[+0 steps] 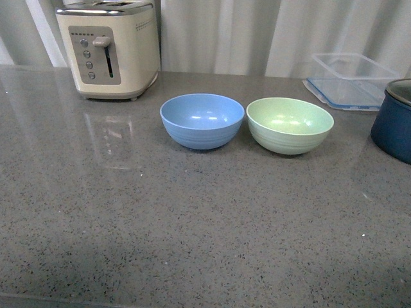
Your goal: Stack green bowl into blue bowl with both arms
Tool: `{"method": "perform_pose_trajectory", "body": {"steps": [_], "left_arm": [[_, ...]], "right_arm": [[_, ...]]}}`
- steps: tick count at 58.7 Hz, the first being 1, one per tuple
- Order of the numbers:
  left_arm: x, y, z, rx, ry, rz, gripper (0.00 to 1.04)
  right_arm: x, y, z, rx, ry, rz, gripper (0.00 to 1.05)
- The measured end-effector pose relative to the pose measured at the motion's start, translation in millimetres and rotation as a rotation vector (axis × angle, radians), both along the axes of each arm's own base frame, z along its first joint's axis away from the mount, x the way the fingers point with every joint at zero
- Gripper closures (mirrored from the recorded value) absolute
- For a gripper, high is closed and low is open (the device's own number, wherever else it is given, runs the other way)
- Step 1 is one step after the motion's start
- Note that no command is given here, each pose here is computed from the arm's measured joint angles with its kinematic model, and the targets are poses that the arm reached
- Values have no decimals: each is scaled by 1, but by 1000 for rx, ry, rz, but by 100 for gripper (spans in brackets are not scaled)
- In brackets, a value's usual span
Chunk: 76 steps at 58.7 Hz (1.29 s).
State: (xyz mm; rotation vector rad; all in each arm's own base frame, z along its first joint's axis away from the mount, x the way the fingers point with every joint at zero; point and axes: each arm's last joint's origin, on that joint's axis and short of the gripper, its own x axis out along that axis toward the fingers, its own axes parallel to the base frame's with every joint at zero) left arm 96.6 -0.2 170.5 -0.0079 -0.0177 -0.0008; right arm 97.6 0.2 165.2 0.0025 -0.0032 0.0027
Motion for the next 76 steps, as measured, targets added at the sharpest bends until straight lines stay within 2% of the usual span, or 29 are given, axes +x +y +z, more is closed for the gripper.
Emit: {"method": "perform_pose_trajectory", "body": {"steps": [3,7,10,12,16,20,25,31,47,64,76], "left_arm": [[0,0,0,0,0,0,58],[0,0,0,0,0,1,44],[0,0,0,0,0,-2,36],[0,0,0,0,0,-1,27],[0,0,0,0,0,-1,13],[0,0,0,2,-1,-1,5],[0,0,0,2,-1,-1,7],[0,0,0,3,-1,-1,7],[0,0,0,2,-1,-1,7],[0,0,0,3,-1,-1,7],[0,0,0,3,-1,-1,7]], "right_arm": [[0,0,0,-1,4,11,10],[3,2,3,13,86,195,10],[7,4,10,28,110,277,10],[13,8,23,54,132,350,10],[26,15,43,96,176,399,10],[44,23,62,140,231,442,10],[70,36,77,181,312,474,10],[112,53,85,190,415,428,10],[220,81,70,181,609,238,10],[289,84,55,202,667,55,10],[324,71,36,213,702,-76,10]]}}
